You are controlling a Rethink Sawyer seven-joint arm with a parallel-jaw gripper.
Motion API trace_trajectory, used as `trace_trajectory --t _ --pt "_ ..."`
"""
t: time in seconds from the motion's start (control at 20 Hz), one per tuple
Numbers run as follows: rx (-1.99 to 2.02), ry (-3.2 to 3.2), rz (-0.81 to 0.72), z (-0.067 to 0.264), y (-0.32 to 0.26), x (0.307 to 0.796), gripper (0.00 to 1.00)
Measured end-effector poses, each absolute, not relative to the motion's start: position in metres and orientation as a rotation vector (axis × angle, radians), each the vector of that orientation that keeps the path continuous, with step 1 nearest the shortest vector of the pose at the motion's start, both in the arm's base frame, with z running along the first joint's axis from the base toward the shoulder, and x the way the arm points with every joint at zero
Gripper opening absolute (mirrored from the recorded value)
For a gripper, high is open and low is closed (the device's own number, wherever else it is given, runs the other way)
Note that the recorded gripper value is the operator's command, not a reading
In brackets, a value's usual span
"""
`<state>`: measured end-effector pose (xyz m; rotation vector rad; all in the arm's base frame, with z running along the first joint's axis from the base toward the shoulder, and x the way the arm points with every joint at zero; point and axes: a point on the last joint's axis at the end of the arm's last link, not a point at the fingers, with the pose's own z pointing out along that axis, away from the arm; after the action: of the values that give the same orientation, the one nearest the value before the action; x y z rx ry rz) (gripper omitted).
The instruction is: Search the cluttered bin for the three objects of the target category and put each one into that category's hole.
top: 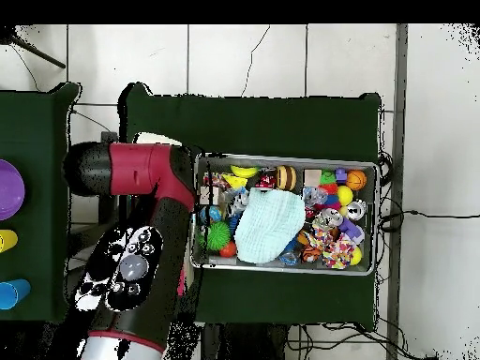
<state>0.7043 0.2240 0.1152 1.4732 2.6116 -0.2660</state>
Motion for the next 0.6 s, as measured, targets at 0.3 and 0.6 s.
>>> trace_trajectory --t 0.3,0.6 --pt "1.449 2.614 -0.204 0.142 0.251 0.704 0.00" --pt "1.450 2.609 -0.188 0.149 0.254 0.705 0.00"
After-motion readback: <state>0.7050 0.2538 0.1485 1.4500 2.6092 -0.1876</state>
